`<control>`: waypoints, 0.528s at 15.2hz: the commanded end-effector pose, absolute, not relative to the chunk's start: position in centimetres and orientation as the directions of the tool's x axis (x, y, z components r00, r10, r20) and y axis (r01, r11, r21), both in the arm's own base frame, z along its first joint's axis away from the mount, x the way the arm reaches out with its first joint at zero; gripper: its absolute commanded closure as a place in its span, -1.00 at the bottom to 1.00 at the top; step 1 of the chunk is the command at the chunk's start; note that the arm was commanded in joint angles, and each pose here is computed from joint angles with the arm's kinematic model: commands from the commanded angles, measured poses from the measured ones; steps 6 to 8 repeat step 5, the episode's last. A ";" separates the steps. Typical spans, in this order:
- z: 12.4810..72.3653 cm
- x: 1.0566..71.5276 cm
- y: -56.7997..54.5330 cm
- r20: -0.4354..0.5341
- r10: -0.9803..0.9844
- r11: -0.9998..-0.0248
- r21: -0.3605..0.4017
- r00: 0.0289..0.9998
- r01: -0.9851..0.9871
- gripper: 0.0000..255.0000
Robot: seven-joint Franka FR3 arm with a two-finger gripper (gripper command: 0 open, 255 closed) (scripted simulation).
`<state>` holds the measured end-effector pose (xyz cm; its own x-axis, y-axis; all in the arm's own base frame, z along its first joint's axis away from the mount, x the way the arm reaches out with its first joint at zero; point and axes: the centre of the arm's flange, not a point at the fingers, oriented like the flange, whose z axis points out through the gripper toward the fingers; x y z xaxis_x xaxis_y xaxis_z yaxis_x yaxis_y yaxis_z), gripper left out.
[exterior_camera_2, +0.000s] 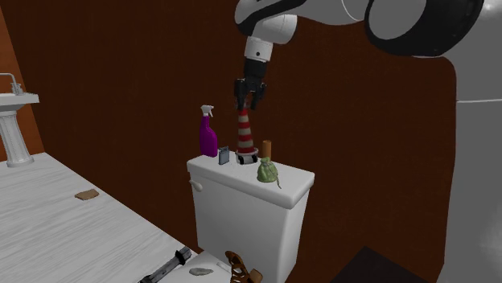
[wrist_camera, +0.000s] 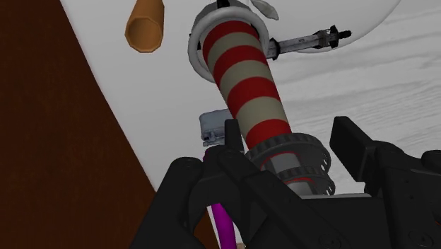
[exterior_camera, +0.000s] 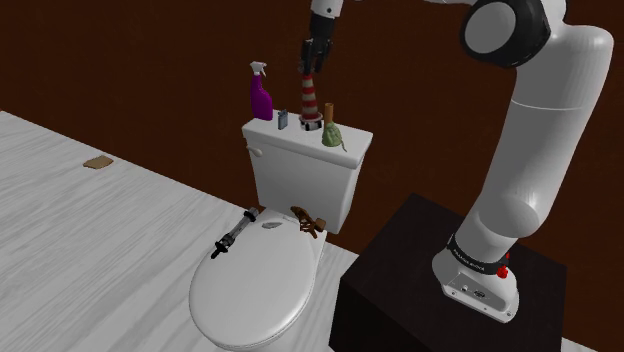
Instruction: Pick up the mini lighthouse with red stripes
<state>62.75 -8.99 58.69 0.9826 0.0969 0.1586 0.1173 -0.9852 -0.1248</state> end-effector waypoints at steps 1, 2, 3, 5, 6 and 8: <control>59.8 62.8 -8.9 0.159 0.097 -0.985 -0.125 0.982 0.118 1.00; 60.3 62.8 -8.9 0.159 0.097 -0.985 -0.125 0.982 0.118 1.00; 60.8 62.8 -8.9 0.159 0.097 -0.985 -0.125 0.982 0.118 1.00; 60.9 62.8 -8.9 0.159 0.097 -0.985 -0.125 0.982 0.118 1.00; 60.9 62.8 -8.9 0.159 0.097 -0.985 -0.125 0.982 0.118 1.00; 60.9 62.8 -8.9 0.159 0.097 -0.985 -0.125 0.982 0.118 1.00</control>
